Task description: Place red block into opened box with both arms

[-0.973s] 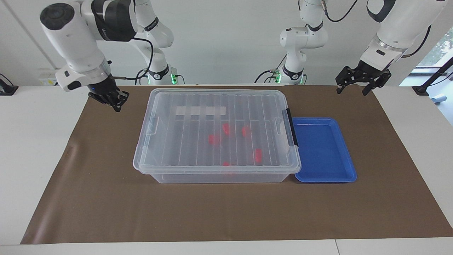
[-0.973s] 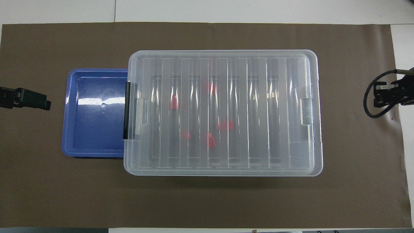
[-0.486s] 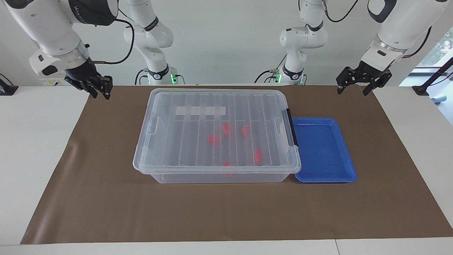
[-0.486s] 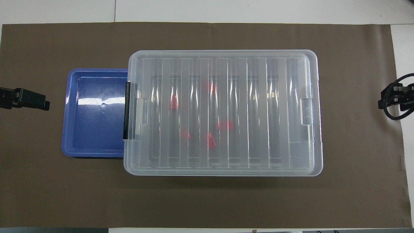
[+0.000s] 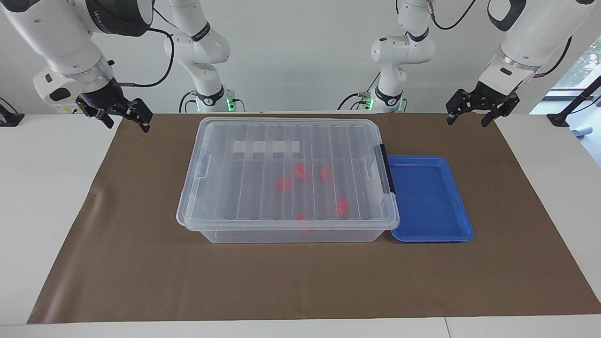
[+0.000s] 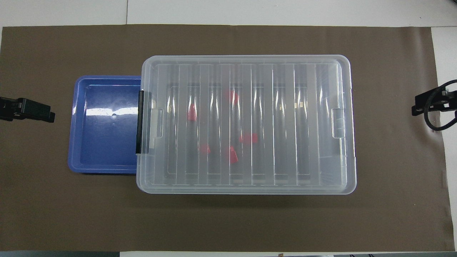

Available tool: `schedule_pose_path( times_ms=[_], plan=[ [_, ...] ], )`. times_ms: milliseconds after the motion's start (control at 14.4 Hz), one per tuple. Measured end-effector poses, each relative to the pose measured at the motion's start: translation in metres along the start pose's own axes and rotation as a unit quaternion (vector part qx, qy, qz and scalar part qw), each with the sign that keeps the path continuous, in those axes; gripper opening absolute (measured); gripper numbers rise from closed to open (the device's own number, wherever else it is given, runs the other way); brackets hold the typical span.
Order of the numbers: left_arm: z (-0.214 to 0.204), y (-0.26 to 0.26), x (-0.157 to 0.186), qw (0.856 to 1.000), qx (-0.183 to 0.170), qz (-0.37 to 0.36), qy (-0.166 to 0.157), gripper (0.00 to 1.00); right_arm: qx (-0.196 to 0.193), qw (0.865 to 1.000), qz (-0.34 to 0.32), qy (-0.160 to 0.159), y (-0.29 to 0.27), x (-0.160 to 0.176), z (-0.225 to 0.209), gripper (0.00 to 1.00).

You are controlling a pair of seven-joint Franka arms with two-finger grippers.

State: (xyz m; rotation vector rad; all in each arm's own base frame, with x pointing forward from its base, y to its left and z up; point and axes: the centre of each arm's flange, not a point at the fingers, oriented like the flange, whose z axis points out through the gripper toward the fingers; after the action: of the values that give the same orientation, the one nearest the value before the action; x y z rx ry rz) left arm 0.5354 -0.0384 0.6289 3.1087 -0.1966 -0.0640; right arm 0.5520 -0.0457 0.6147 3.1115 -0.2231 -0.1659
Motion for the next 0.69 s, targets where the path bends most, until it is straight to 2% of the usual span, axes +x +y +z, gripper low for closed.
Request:
schedule_pose_path(
  times_ms=[208, 695],
  plan=[
    [0.0000, -0.0007, 0.0000, 1.000, 0.002, 0.000, 0.000, 1.00, 0.004, 1.000, 0.000, 0.016, -0.0009, 0.0035, -0.0020, 1.00],
    [0.0000, -0.0007, -0.0001, 1.000, 0.003, 0.000, 0.000, 1.00, 0.004, 1.000, -0.025, 0.018, -0.0009, 0.0037, -0.0026, 1.00]
  ],
)
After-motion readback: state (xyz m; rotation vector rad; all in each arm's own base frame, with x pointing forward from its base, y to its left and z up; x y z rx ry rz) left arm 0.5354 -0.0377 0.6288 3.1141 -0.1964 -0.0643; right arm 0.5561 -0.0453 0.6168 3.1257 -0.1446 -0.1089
